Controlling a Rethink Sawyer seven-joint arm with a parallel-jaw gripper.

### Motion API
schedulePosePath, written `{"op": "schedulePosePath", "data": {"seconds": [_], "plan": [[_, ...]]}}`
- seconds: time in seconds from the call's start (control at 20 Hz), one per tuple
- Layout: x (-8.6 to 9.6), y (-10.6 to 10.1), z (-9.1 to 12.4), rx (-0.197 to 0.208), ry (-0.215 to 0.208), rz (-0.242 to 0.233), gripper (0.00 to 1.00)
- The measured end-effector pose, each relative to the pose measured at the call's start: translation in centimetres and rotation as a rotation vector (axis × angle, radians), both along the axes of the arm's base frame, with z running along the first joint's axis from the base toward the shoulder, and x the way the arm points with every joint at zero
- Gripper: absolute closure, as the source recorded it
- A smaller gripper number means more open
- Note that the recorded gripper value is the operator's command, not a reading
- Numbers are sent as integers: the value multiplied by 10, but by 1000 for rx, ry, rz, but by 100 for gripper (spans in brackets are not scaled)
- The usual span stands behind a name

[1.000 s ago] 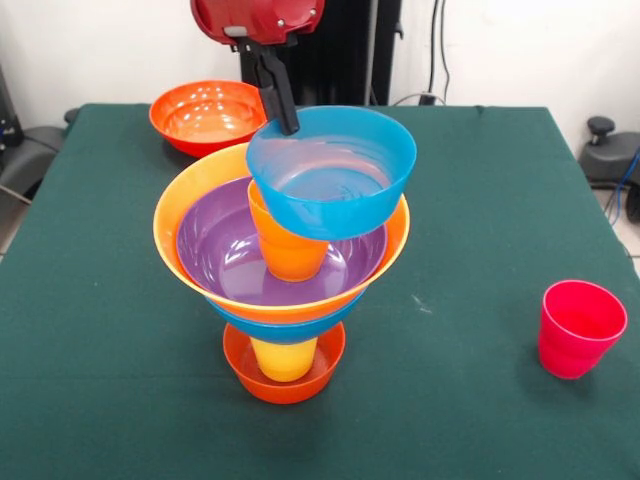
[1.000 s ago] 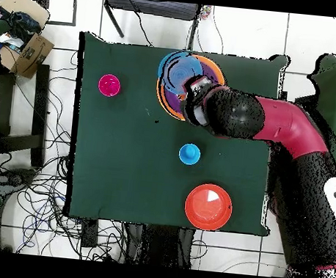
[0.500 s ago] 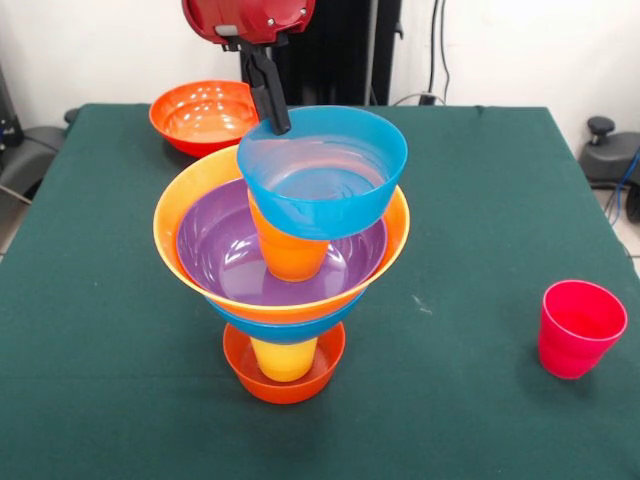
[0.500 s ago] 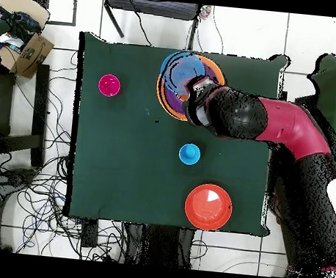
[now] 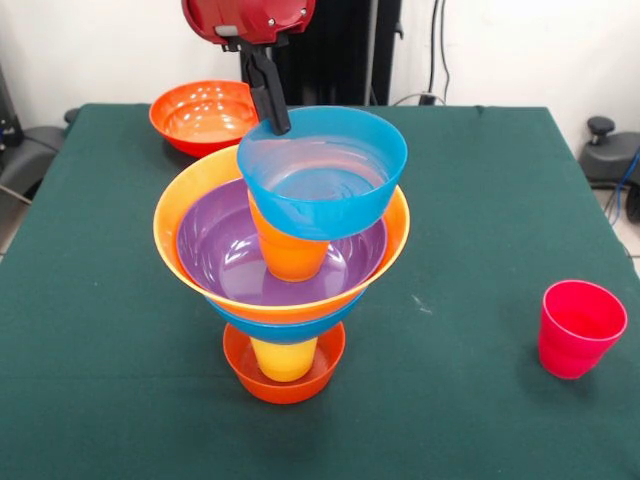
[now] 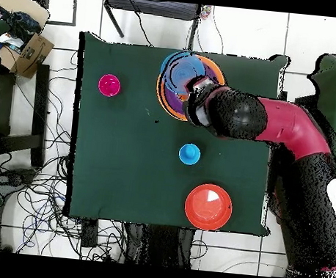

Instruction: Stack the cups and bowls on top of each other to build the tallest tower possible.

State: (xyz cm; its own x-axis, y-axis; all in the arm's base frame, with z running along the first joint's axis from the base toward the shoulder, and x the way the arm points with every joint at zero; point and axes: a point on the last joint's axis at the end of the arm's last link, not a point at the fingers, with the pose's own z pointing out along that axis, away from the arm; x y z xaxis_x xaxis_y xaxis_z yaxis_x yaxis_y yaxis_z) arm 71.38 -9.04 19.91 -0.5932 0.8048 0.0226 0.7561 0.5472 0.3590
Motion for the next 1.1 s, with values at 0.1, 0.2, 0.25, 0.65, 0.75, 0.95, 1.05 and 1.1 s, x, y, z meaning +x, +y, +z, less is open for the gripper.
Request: {"op": "schedulePosePath", "data": {"seconds": [0.1, 0.2, 0.25, 0.65, 0.75, 0.95, 1.05, 1.1], "plan": [[0, 0, 0, -1, 1, 1, 100], [-1, 0, 0, -1, 7, 4, 100], [-2, 0, 0, -2, 12, 6, 100], [-13, 0, 3, -7, 92, 32, 100], [-17, -1, 5, -11, 117, 39, 100], [-19, -4, 9, -18, 127, 41, 100], [-18, -4, 9, -20, 126, 41, 100], [-18, -5, 10, -21, 125, 40, 100]]}}
